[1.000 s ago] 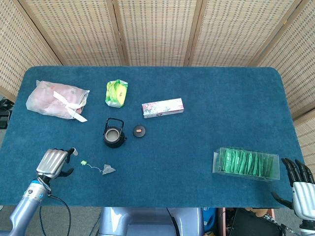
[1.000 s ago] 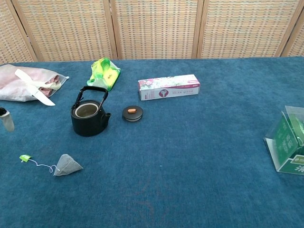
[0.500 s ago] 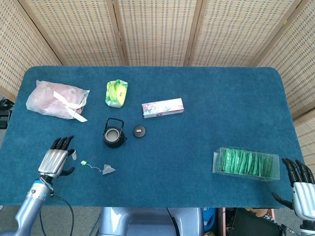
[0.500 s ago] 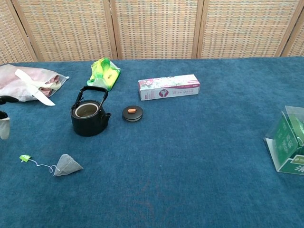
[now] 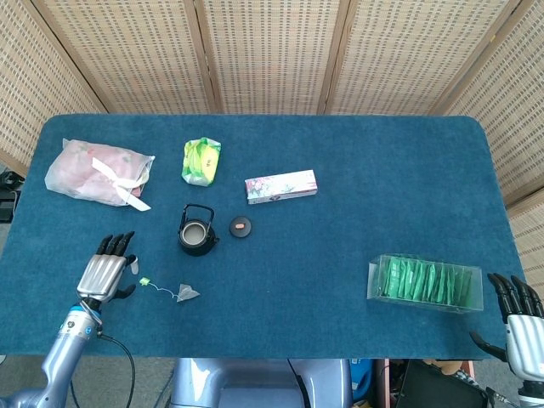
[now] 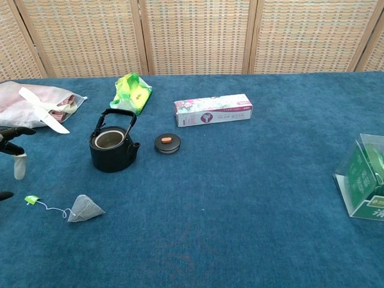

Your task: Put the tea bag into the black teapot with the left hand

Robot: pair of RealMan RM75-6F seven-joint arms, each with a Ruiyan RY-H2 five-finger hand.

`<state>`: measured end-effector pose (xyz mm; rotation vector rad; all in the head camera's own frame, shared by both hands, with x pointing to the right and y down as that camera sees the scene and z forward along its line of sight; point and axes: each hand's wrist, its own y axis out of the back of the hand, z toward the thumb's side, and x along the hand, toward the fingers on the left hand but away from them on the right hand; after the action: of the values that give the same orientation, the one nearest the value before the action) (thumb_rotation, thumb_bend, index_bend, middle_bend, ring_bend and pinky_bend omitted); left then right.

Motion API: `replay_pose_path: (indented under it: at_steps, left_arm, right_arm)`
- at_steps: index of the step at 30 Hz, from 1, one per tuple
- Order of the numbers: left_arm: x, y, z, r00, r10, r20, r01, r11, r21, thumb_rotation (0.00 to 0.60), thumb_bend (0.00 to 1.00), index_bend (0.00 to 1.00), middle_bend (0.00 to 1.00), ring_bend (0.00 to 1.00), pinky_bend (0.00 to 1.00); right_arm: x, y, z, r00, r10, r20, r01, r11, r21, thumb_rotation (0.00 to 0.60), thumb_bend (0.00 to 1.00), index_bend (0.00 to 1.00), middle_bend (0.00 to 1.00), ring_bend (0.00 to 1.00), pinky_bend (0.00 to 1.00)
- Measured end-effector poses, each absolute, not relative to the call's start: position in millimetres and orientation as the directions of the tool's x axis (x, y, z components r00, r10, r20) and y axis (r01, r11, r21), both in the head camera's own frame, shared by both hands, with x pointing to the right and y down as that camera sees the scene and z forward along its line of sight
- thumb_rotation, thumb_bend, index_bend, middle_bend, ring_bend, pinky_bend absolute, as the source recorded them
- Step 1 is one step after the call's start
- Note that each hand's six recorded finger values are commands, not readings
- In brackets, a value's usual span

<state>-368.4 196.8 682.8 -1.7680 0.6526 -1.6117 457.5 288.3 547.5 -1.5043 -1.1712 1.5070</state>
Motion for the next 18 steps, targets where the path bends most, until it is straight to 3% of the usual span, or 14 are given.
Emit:
replay_pose_path:
  at_steps: [4, 18]
  left_arm:
    - [-367.3, 199.9, 690.5, 0.116, -0.717, 0.687, 0.071, -0.684, -0.726, 0.6, 0.36, 0.53, 0.0, 0.0, 0.0]
    - [-364.2, 201.4, 704.7, 0.101, -0.699, 0.708, 0.076, -0.705, -0.706, 0.6, 0.37, 0.53, 0.0, 0.0, 0.0]
  right_arm:
    - [459.2, 289.8, 547.2, -0.091, 0.928, -0.361, 0.12, -0.35, -0.929, 0.6, 0.01, 0.12, 0.2, 0.08, 0.16]
    - [460.5, 291.2, 546.7, -0.097, 0.927, -0.362, 0.118, -0.35, -0.929, 0.6, 0.01, 0.12, 0.2, 0.08, 0.16]
